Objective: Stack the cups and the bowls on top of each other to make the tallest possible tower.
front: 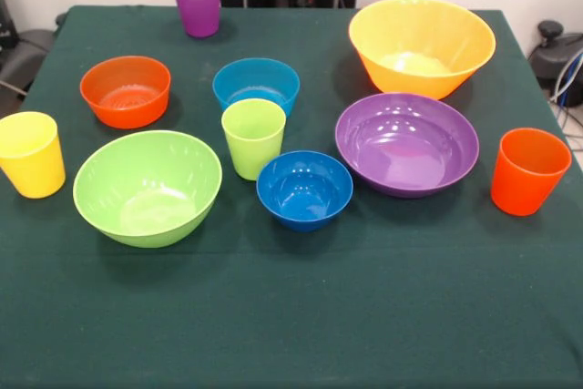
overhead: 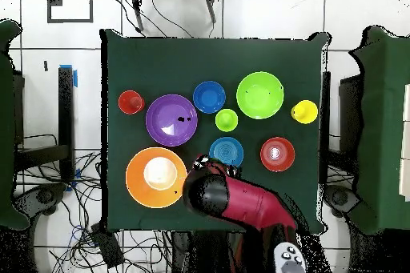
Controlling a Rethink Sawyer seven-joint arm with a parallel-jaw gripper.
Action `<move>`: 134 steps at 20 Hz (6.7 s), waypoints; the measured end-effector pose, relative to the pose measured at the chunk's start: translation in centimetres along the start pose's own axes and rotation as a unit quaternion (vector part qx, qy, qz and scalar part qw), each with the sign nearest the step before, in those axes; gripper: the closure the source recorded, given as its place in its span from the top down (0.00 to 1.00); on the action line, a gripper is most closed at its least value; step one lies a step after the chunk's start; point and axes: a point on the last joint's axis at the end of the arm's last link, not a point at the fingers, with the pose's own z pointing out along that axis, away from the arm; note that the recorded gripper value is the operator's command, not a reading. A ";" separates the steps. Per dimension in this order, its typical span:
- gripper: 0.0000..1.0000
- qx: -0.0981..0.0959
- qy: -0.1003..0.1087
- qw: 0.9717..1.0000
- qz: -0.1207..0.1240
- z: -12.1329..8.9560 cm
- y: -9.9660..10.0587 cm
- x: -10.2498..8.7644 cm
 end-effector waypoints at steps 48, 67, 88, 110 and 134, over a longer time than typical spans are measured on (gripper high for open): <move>1.00 -0.042 -0.035 0.996 0.074 4.3 -2.8 -21.0; 1.00 -0.073 -0.058 0.992 0.084 5.3 2.6 -25.3; 1.00 -0.073 -0.027 0.992 0.095 11.2 3.7 -24.4; 1.00 -0.034 -0.026 0.994 0.101 13.8 0.1 -23.3; 1.00 -0.039 -0.040 0.992 0.113 14.7 -0.8 -23.0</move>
